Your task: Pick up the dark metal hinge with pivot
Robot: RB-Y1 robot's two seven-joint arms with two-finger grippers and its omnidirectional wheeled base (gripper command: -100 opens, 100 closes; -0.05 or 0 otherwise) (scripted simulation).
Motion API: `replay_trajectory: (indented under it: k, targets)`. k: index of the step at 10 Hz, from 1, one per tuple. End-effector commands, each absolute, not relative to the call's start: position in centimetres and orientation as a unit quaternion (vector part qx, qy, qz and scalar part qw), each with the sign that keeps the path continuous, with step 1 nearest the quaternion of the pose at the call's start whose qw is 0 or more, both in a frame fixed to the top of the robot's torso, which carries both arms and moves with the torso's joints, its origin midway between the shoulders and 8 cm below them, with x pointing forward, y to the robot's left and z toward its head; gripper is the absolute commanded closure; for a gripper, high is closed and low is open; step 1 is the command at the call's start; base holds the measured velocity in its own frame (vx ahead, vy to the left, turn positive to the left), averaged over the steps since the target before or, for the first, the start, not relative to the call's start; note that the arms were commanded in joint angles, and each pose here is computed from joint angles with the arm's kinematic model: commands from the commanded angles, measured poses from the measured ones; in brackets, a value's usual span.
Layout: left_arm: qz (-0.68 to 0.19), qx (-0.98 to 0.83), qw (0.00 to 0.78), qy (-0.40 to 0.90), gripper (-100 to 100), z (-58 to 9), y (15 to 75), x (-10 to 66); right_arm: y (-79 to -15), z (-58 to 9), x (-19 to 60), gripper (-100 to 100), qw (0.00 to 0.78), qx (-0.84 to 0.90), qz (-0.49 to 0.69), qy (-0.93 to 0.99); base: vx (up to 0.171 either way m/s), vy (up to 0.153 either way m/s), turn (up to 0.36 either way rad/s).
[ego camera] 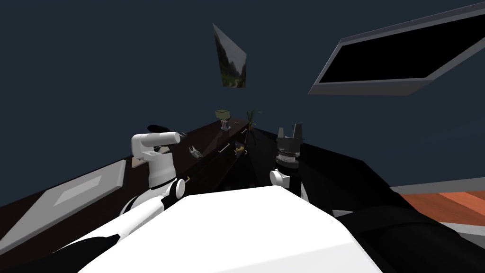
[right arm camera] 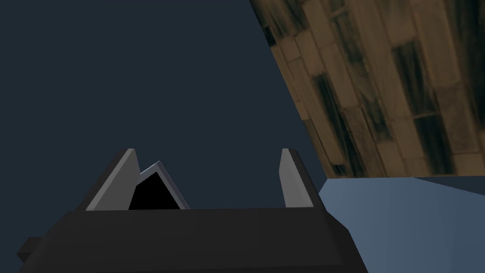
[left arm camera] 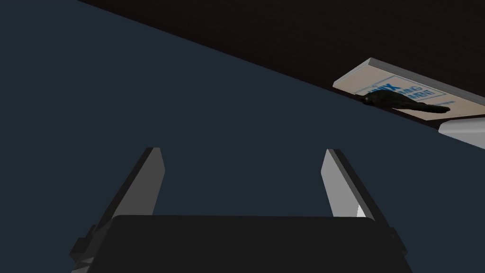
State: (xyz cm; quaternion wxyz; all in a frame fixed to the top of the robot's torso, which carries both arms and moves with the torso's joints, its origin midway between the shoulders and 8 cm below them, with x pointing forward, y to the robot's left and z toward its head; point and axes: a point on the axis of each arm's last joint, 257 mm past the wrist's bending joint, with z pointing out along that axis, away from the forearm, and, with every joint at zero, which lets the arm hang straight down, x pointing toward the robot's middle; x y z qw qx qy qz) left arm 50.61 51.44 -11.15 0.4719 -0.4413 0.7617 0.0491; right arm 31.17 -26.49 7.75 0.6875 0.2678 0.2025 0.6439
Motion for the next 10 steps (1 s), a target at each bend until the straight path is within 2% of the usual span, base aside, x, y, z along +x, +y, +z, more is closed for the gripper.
replay_trajectory:
  k: [1,10]
  targets:
    - [0.052,-0.451,0.447,0.771,-100,-12.3,51.5,50.1,-26.5,7.8,31.2,0,0.688,0.268,0.644,0.203,-0.039,0.056,-0.103]
    - [0.043,-0.501,0.285,0.816,-100,-18.9,50.4,46.9,-26.5,7.7,31.2,0,0.688,0.268,0.644,0.203,-0.037,0.045,-0.131]
